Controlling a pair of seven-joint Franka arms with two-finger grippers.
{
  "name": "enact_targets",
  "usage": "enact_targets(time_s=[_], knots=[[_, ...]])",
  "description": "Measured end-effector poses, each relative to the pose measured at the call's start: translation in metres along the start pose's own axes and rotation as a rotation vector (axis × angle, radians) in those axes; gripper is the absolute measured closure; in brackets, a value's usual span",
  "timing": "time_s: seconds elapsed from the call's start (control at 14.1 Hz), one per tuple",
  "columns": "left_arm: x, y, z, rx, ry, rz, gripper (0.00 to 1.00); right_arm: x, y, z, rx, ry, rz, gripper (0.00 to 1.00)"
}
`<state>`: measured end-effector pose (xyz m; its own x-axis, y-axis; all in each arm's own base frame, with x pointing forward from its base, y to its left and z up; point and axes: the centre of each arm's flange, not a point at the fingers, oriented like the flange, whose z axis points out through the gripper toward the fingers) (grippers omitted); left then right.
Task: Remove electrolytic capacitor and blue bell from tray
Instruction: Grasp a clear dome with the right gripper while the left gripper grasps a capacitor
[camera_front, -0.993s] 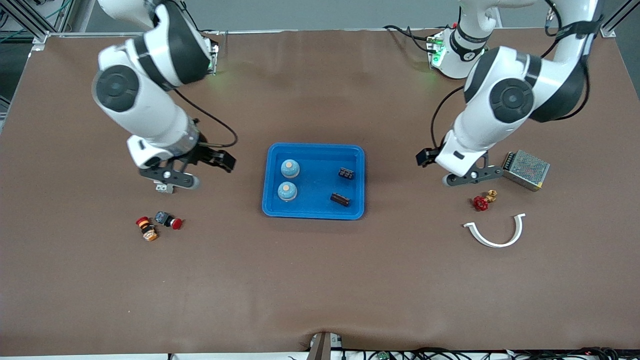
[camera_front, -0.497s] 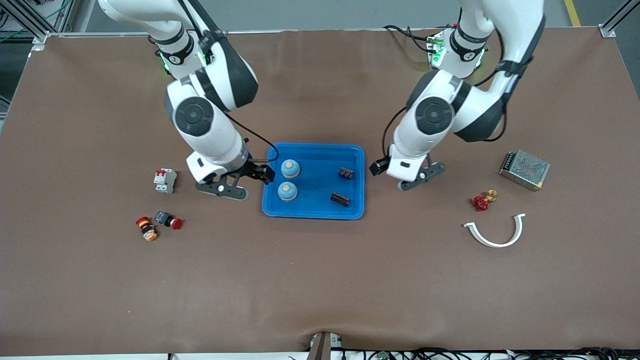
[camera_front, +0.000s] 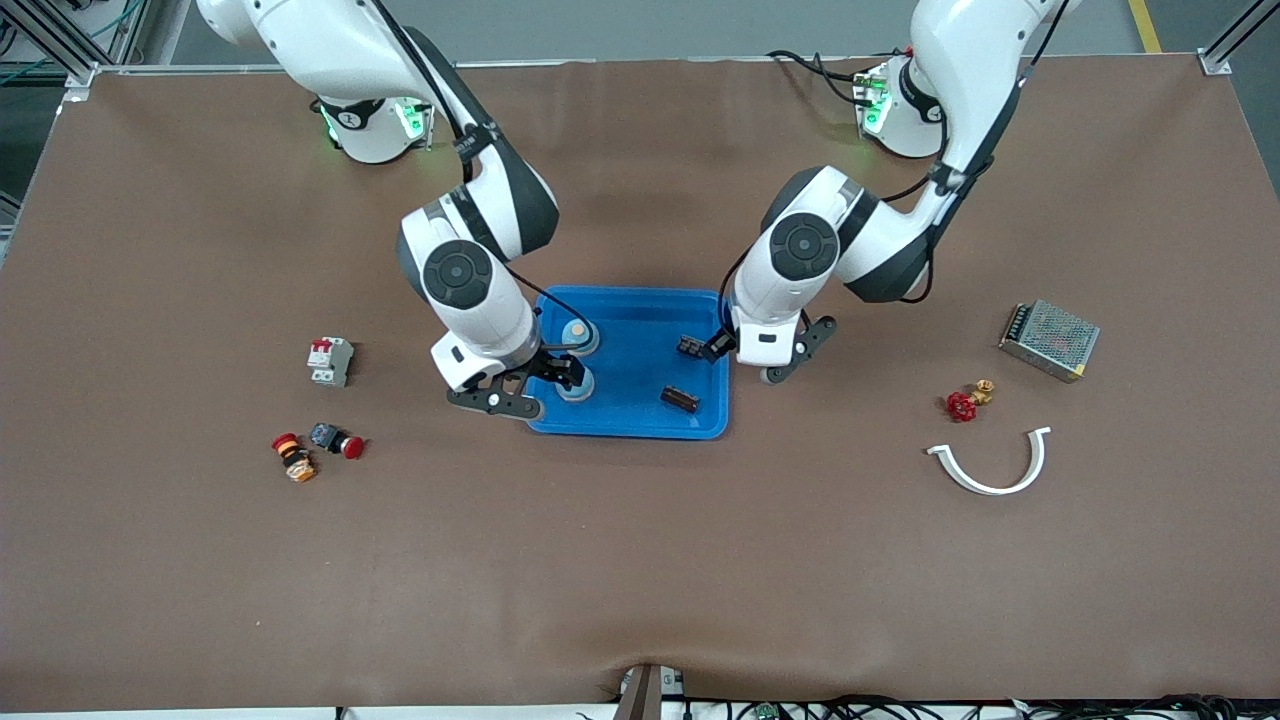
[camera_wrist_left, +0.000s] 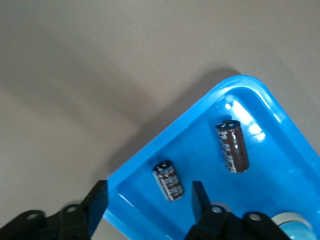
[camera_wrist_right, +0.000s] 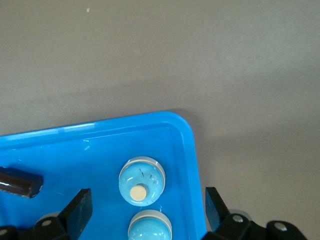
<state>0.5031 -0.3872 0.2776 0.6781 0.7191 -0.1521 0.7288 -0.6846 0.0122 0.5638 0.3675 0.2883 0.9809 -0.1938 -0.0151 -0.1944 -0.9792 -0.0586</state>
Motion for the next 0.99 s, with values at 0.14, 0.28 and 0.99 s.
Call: enact_targets(time_s=[0.14, 0.28, 0.99], knots=[[-0.009, 0.004, 0.015, -0.016, 0.003, -0.065, 0.29, -0.006, -0.006, 0.018, -0.007, -0.004, -0.013, 0.00], [-0.019, 0.007, 0.034, -0.028, 0.025, -0.115, 0.30, -0.013, -0.012, 0.032, -0.016, -0.012, -0.026, 0.00], [-0.035, 0.020, 0.090, -0.003, 0.022, -0.274, 0.39, -0.027, -0.026, 0.081, -0.013, 0.005, -0.030, 0.00]])
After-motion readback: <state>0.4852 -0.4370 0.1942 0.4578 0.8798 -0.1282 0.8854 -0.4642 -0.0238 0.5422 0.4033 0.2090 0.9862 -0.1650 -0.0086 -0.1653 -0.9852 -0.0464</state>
